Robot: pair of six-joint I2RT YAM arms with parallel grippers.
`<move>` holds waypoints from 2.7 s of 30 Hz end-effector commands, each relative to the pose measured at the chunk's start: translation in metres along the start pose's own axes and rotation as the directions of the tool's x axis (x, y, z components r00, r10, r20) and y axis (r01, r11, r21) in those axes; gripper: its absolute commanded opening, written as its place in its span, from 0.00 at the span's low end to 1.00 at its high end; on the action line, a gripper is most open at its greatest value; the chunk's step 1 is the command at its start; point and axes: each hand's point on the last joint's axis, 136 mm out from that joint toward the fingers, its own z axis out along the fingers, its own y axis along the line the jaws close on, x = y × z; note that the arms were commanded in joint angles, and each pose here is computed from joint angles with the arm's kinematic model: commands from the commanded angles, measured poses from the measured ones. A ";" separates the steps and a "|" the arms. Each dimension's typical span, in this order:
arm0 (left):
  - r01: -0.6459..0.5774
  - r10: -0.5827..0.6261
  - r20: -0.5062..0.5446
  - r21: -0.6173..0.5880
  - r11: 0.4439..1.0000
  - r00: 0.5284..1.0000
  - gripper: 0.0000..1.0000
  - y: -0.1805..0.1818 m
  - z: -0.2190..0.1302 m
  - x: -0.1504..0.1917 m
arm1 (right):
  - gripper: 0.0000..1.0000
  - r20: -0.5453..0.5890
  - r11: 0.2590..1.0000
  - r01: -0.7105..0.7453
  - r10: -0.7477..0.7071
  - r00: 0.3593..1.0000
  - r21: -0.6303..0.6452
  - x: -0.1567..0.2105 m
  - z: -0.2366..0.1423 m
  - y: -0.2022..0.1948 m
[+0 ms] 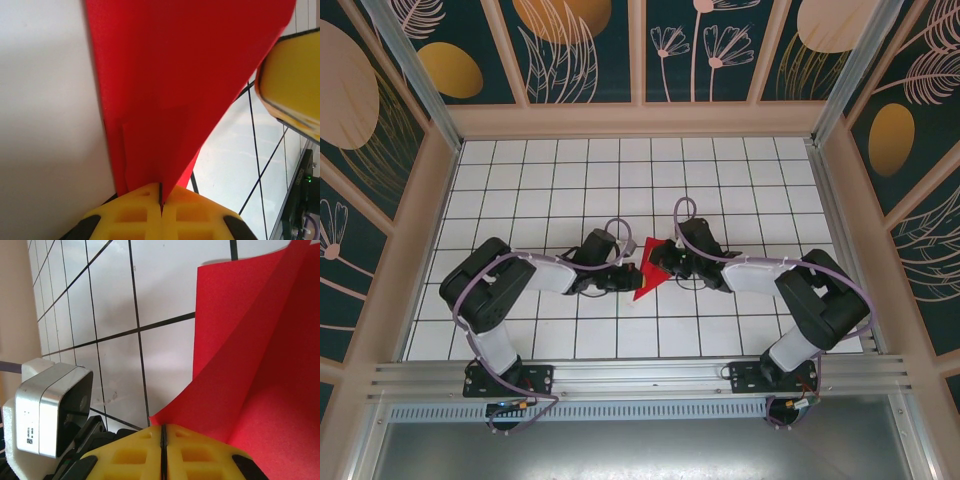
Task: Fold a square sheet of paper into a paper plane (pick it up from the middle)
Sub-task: Fourth fold the wing at the center of the table.
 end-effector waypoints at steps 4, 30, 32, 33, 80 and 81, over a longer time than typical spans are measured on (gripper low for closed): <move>0.025 -0.026 -0.041 -0.022 0.999 0.999 0.02 0.004 0.005 0.001 | 0.11 -0.008 0.998 -0.042 0.041 0.999 -0.043 -0.003 -0.001 -0.003; 0.162 -0.157 -0.065 0.083 0.983 0.986 0.00 0.004 0.013 -0.006 | 0.11 -0.030 0.998 -0.064 0.064 0.998 -0.012 -0.011 0.017 -0.019; 0.180 -0.175 -0.061 0.083 0.980 0.983 0.00 0.007 0.012 -0.007 | 0.11 -0.037 0.998 -0.062 0.062 0.997 -0.013 -0.011 0.019 -0.020; 0.188 -0.182 -0.065 0.092 0.978 0.981 0.00 0.006 0.012 -0.006 | 0.11 -0.039 0.998 -0.061 0.060 0.997 -0.016 -0.012 0.019 -0.019; 0.198 -0.197 -0.093 0.005 0.980 0.976 0.14 0.020 0.006 0.007 | 0.09 -0.123 0.985 -0.069 0.089 0.988 0.158 0.003 0.042 -0.070; 0.193 -0.192 -0.086 0.007 0.981 0.978 0.16 0.018 0.003 0.005 | 0.09 -0.125 0.985 -0.070 0.090 0.988 0.157 0.004 0.042 -0.070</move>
